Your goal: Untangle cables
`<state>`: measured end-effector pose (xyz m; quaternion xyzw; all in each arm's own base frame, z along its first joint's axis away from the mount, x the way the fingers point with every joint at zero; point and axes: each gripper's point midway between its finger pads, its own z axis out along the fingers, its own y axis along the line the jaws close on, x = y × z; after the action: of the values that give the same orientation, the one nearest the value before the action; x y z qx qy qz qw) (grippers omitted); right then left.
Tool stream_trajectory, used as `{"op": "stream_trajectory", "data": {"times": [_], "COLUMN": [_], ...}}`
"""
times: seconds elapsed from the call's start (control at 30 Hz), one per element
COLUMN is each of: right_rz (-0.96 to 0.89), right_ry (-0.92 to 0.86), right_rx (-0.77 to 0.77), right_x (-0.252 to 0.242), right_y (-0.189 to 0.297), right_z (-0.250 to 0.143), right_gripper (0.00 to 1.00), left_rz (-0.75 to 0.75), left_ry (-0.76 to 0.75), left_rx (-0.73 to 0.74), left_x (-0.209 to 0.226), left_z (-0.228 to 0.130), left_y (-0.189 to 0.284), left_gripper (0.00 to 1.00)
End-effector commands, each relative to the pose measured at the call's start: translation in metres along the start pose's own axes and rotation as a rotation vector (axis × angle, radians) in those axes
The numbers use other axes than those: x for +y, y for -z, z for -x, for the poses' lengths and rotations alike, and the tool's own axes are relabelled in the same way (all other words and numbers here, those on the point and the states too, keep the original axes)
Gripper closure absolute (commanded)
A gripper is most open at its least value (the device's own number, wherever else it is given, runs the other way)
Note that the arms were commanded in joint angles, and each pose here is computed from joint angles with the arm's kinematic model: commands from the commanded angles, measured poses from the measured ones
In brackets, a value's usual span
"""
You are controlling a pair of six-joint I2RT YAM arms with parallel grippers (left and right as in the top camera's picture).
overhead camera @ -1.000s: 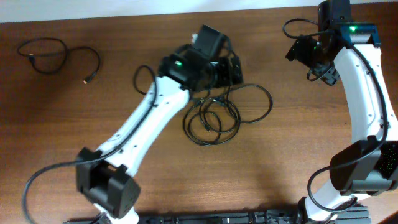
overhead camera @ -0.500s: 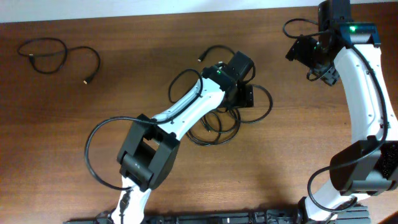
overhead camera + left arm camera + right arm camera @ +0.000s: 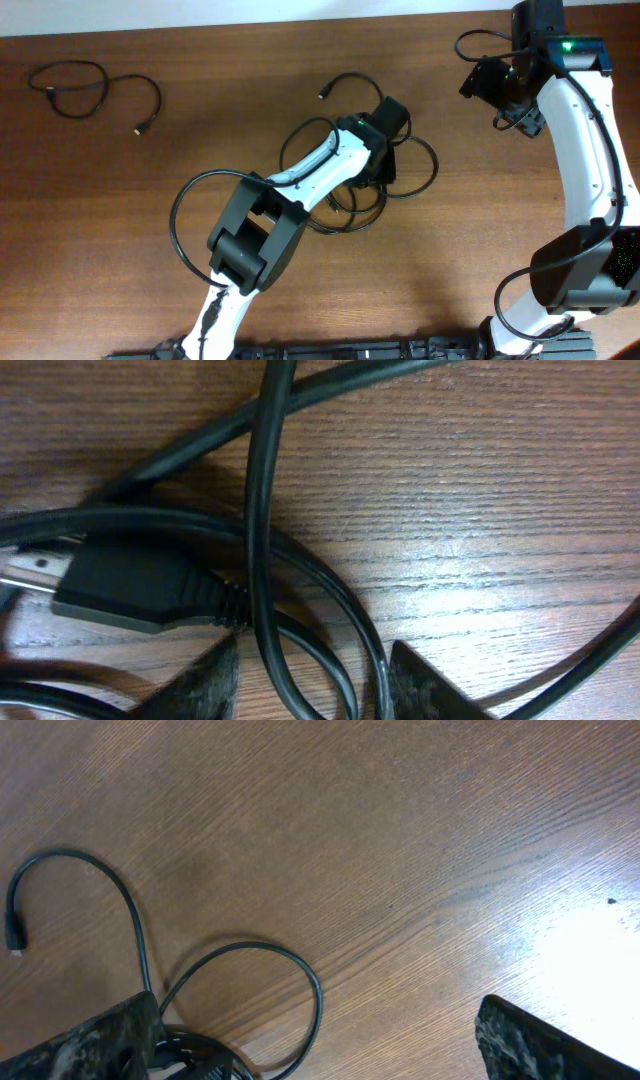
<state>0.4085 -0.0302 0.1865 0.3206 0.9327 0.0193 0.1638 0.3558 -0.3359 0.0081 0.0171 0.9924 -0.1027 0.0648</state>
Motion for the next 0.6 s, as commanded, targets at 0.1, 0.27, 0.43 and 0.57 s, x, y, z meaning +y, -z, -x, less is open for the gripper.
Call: {"op": "stream_trajectory", "data": {"times": [0.1, 0.27, 0.43, 0.57], "right_rz": [-0.018, -0.018, -0.018, -0.018], "right_ry": [0.002, 0.002, 0.002, 0.002], "right_rx": [-0.001, -0.001, -0.001, -0.001], "right_x": [-0.002, -0.002, -0.002, -0.002], "right_y": [-0.004, -0.004, -0.004, -0.004], "right_z": [0.001, 0.001, 0.001, 0.001], "right_gripper": [0.02, 0.02, 0.02, 0.02], "left_rz": [0.017, 0.016, -0.014, -0.079], "left_ry": [0.000, 0.000, 0.001, 0.005], "left_rx": [0.006, 0.004, -0.032, -0.114], "left_x": [0.001, 0.001, -0.008, -0.020], "left_z": [-0.003, -0.002, 0.010, 0.027], "left_y": [-0.006, -0.003, 0.023, 0.071], "left_gripper": [0.77, 0.94, 1.00, 1.00]}}
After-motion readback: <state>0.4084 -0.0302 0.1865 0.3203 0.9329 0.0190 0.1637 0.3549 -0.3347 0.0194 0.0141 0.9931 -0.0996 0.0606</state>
